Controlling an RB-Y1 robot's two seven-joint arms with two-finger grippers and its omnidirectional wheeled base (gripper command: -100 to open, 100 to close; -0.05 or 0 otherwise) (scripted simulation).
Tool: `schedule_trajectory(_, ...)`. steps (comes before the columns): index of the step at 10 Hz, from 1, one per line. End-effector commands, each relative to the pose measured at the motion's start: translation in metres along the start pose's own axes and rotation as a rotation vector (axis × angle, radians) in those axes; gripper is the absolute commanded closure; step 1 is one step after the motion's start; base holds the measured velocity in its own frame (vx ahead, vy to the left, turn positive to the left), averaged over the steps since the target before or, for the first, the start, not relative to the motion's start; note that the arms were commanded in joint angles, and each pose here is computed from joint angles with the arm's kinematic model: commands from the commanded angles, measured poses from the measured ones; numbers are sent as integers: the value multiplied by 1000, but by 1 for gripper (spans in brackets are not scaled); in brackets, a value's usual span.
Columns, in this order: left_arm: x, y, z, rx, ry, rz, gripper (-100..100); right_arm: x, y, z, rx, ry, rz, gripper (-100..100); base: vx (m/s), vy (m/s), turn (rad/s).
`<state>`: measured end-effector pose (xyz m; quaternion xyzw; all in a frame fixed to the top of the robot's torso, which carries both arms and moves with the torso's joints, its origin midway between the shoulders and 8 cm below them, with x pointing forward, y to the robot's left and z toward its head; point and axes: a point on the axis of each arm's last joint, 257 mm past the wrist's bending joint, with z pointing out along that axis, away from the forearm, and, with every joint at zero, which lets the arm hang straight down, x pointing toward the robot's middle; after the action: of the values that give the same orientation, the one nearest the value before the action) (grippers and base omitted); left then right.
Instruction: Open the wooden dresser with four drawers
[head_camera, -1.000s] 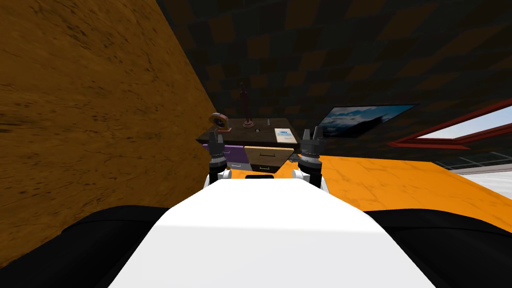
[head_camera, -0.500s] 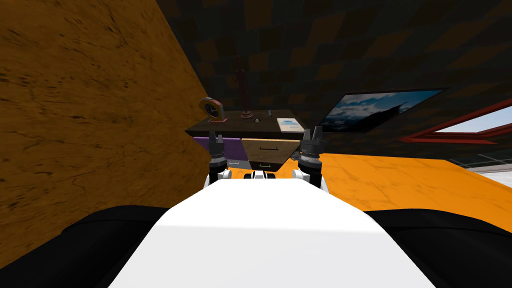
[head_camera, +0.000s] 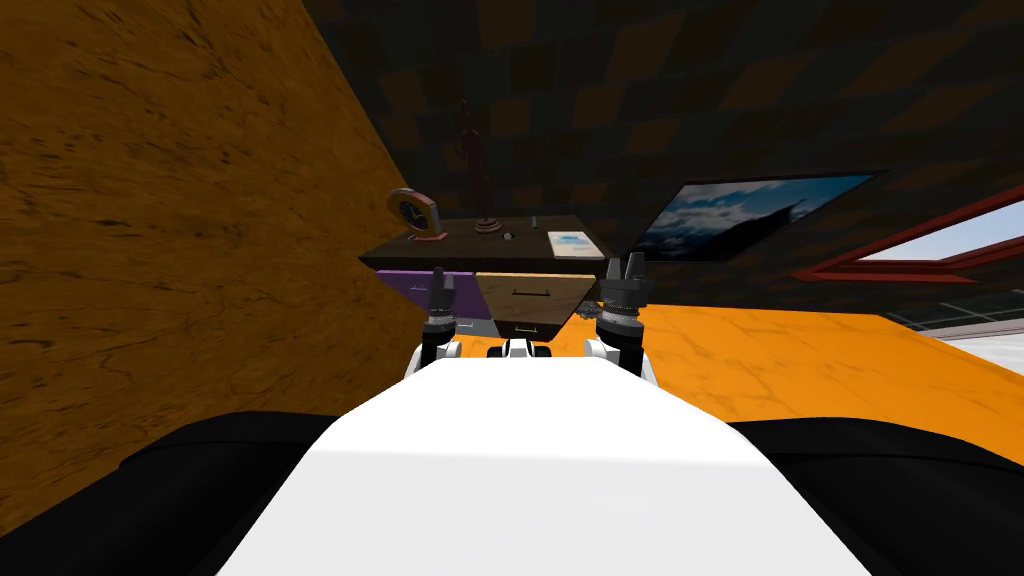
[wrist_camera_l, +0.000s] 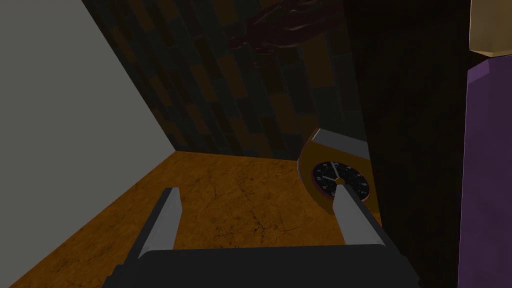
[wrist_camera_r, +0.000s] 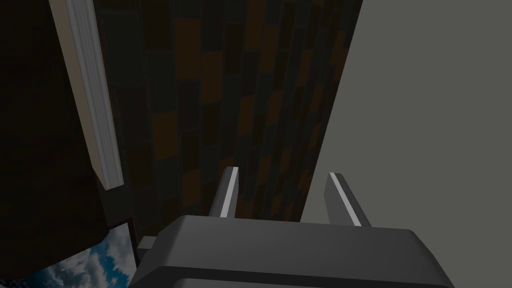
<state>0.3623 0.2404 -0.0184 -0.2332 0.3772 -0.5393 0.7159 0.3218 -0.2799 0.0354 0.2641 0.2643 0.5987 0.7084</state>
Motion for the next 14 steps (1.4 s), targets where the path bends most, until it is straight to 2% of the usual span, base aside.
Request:
schedule_trajectory(1, 11, 30, -6, -70, 36, 11, -100, 0, 0, 0, 0, 0, 0, 0, -25, -131, -31)
schedule_trajectory(6, 29, 80, -20, -191, 58, 7, -100, 0, 0, 0, 0, 0, 0, 0, -24, -108, -29)
schedule_trajectory(9, 40, 109, -31, -260, 91, 16, -100, 0, 0, 0, 0, 0, 0, 0, -28, -101, -32)
schedule_trajectory(13, 51, 136, -43, -327, 115, 19, -100, 0, 0, 0, 0, 0, 0, 0, -17, -78, -20)
schedule_trajectory(14, 57, 147, -48, -357, 124, 18, -100, 0, 0, 0, 0, 0, 0, 0, -29, -83, -32)
